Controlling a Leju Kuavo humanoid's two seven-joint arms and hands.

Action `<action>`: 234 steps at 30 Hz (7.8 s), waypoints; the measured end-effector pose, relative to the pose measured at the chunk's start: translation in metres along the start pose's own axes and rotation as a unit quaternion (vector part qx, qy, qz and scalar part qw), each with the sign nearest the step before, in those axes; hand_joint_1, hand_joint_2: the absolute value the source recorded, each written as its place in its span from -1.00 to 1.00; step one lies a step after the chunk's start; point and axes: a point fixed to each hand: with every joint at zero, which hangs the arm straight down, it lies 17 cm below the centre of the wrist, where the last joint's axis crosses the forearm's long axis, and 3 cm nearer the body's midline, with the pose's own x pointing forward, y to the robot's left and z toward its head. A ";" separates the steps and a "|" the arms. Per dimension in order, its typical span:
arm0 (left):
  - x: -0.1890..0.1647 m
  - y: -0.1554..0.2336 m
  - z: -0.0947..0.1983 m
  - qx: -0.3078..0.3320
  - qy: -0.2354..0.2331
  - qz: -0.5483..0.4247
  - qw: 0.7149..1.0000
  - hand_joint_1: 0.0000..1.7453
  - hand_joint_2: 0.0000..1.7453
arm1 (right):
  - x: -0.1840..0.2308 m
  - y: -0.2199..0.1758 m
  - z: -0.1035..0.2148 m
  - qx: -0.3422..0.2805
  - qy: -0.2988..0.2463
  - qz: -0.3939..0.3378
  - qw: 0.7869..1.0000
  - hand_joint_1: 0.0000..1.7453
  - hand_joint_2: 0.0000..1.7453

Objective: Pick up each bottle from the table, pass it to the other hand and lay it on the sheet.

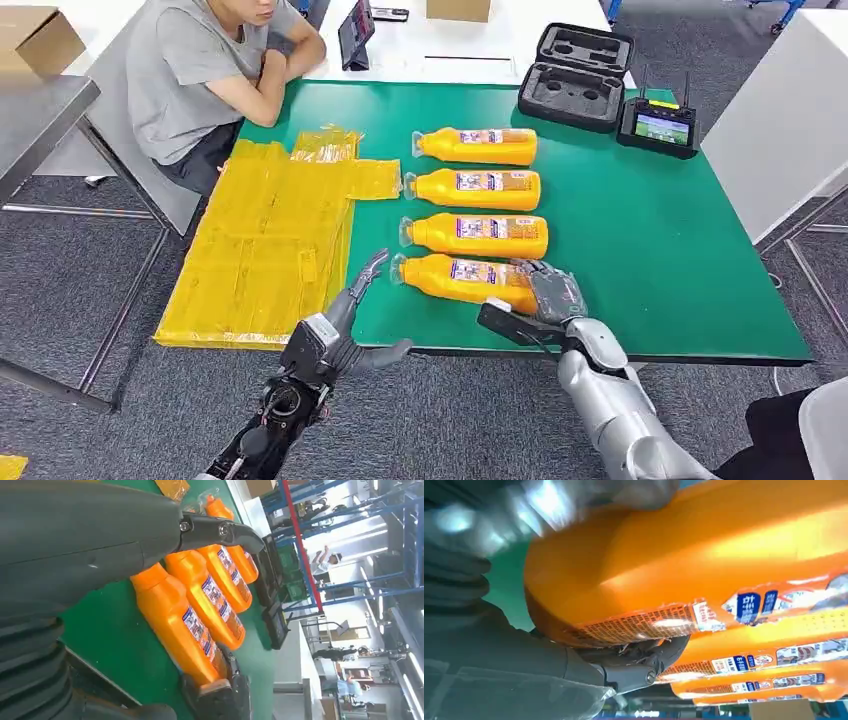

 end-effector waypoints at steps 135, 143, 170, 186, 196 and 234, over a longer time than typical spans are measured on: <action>-0.032 0.021 0.006 0.082 0.061 0.282 0.954 -1.00 1.00 | 0.140 -0.076 0.055 -0.276 -0.187 -0.267 0.904 1.00 1.00; -0.027 0.013 0.004 0.070 0.061 0.288 0.953 -1.00 1.00 | 0.148 -0.078 0.052 -0.274 -0.193 -0.278 0.900 1.00 1.00; -0.007 0.015 -0.004 0.064 0.033 0.326 0.943 -1.00 1.00 | 0.149 -0.069 0.049 -0.269 -0.184 -0.279 0.903 1.00 1.00; 0.002 0.014 -0.008 0.056 0.025 0.363 0.930 -1.00 1.00 | 0.165 -0.052 0.049 -0.246 -0.194 -0.277 0.908 1.00 1.00; 0.003 0.013 -0.010 0.055 0.025 0.362 0.930 -1.00 1.00 | 0.168 -0.046 0.049 -0.239 -0.195 -0.278 0.910 1.00 1.00; 0.008 0.006 -0.015 0.042 0.020 0.377 0.925 -1.00 1.00 | 0.179 -0.042 0.045 -0.222 -0.200 -0.316 0.901 1.00 1.00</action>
